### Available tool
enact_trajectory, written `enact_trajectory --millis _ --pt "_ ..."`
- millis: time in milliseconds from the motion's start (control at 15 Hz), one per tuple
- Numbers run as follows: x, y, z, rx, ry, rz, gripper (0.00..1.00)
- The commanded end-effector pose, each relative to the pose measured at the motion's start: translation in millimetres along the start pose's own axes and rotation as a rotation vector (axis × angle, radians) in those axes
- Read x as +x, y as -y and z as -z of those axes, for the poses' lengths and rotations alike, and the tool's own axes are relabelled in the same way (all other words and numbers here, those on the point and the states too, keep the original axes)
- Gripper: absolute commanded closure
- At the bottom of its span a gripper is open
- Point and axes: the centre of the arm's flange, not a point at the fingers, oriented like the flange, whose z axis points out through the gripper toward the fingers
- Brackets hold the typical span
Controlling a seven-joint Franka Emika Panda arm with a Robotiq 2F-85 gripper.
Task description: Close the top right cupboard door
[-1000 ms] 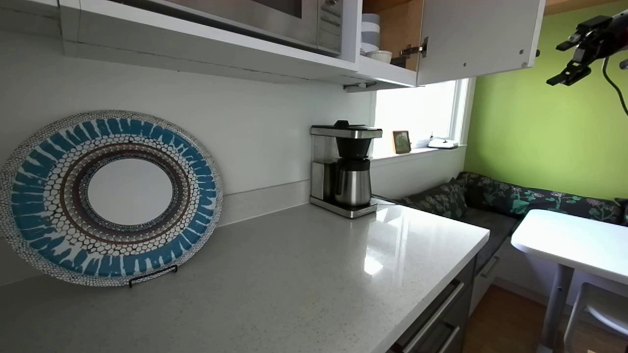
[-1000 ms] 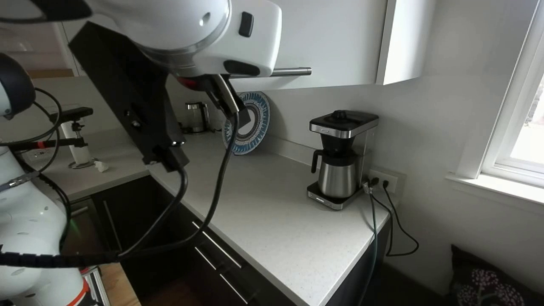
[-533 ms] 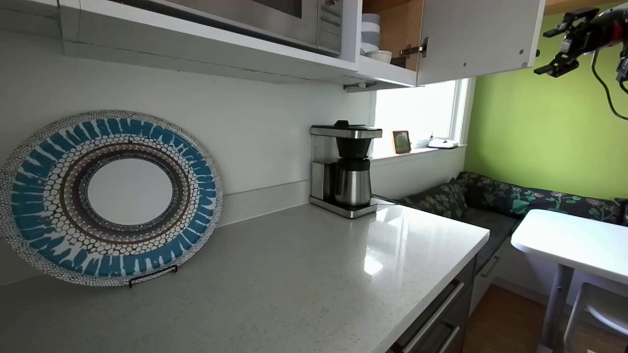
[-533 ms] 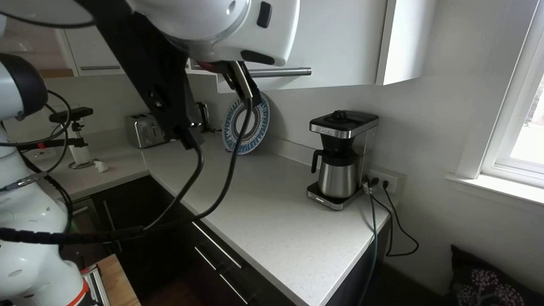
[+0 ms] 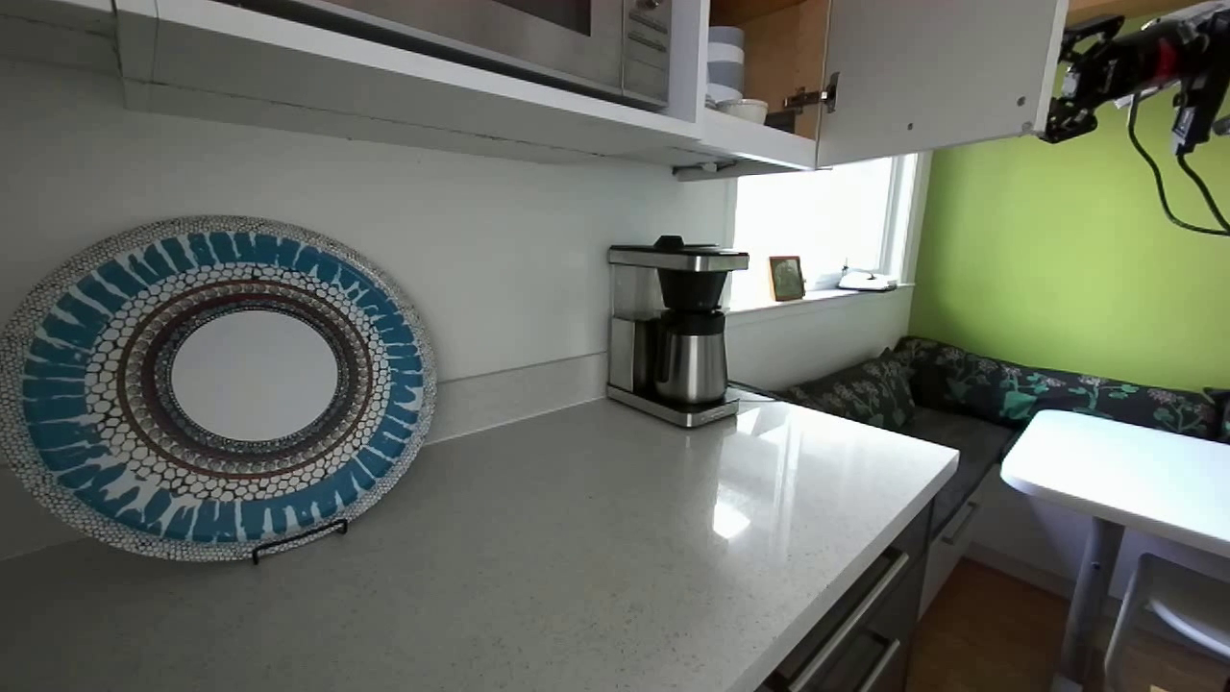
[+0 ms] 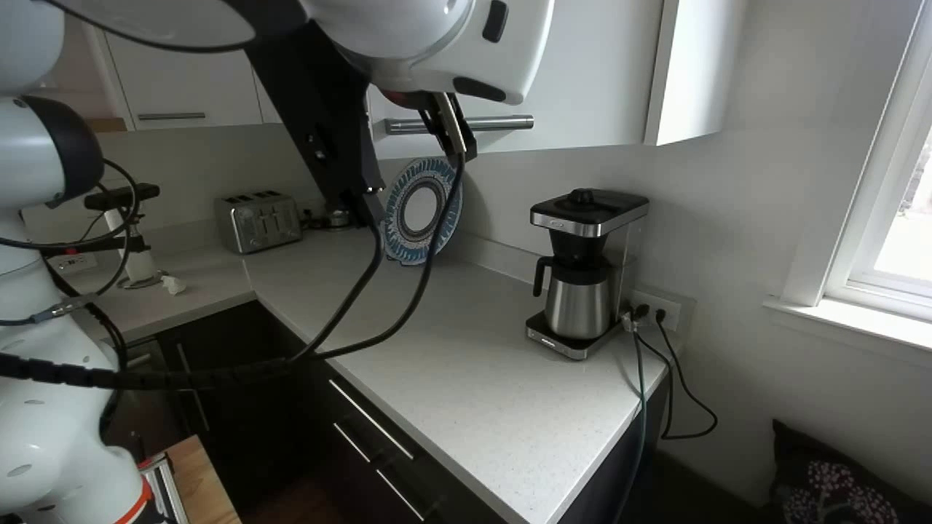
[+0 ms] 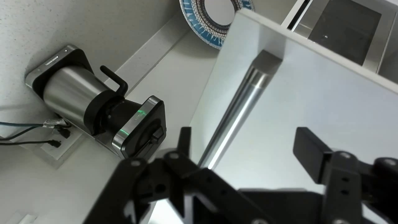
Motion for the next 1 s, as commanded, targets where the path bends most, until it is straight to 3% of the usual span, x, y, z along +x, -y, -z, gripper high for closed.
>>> enact_trajectory --millis 0,467,533,933 --pt "11.5 0.4 -8.1 -0.015 -0.001 -0.034 0.48" --pt "10.3 -9.6 -14.5 -0.022 0.019 -0.079 1.00" --pt "8.9 -9.7 -13.6 -0.023 0.021 -0.094 0.94" --pt "3.6 -7.5 -28.2 -0.013 0.057 -0.127 0.94"
